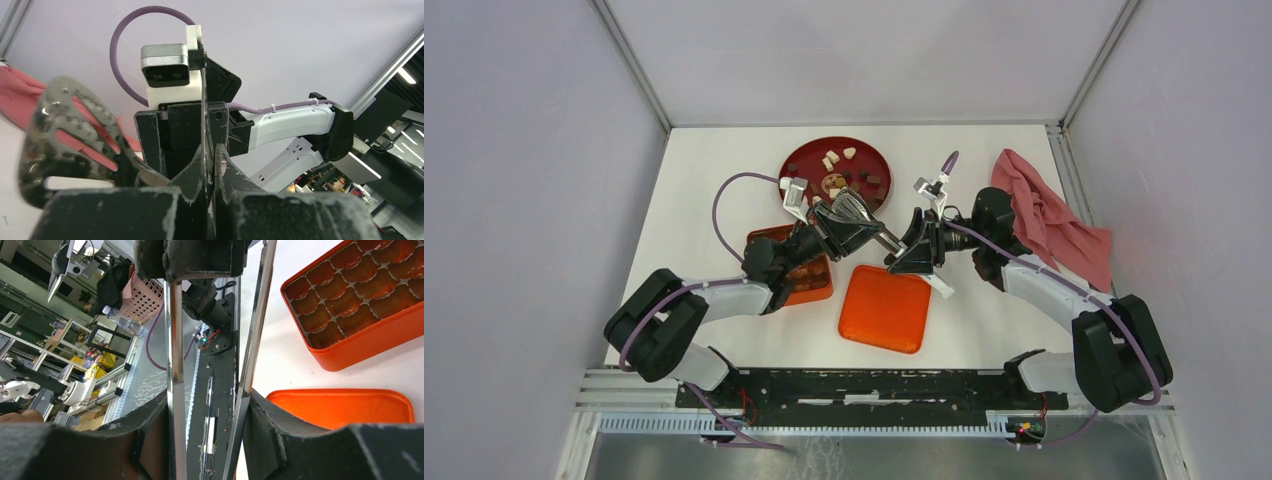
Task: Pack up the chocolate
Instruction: Pick up the fake chocolate from the plate.
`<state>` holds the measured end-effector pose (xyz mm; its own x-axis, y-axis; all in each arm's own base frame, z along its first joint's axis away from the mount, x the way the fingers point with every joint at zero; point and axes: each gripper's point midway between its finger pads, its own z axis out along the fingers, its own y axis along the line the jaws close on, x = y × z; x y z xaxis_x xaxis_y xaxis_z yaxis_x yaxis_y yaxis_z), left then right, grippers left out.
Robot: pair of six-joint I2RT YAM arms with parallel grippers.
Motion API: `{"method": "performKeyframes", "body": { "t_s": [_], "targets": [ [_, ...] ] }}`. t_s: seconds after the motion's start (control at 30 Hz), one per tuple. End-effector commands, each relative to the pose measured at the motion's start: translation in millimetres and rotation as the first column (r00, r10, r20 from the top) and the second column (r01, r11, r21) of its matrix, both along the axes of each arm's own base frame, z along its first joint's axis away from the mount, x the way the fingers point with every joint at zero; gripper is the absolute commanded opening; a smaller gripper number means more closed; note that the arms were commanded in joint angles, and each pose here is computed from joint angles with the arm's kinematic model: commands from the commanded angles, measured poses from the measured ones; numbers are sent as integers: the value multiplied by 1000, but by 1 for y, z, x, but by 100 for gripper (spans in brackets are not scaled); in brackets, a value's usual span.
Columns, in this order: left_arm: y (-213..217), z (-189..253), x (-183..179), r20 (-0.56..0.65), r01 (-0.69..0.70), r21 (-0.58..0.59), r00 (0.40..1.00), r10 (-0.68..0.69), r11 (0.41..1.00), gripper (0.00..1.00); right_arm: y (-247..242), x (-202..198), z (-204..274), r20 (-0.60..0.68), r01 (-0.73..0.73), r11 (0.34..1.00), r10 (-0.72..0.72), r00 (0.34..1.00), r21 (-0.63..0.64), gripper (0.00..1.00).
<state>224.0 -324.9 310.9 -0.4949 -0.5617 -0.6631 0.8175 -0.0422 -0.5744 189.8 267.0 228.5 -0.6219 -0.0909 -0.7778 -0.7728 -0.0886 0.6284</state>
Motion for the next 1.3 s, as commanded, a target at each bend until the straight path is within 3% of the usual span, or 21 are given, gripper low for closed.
{"method": "performKeyframes", "body": {
  "t_s": [0.0,0.13,0.27,0.6,0.77,1.1,1.27],
  "targets": [
    [17,52,-23,190,28,-164,982,4,986,2,3,1,25,108,-28,999,23,994,46,48],
    [17,52,-22,188,26,-165,982,6,986,2,3,1,26,109,-28,999,23,994,46,47],
    [18,51,-21,178,16,-169,984,14,985,9,3,2,25,109,-27,999,22,994,46,47],
    [23,42,-14,119,-35,-168,991,55,985,46,2,4,23,104,-23,999,19,994,42,48],
    [26,37,-10,105,-86,-129,989,100,988,52,0,6,22,110,-19,999,15,994,37,48],
    [39,13,-4,95,-243,86,967,235,966,60,-3,11,21,132,-4,1000,1,991,27,48],
    [56,-22,9,13,-344,291,935,356,893,60,-8,20,19,175,25,1000,-26,984,7,47]
  ]
}}
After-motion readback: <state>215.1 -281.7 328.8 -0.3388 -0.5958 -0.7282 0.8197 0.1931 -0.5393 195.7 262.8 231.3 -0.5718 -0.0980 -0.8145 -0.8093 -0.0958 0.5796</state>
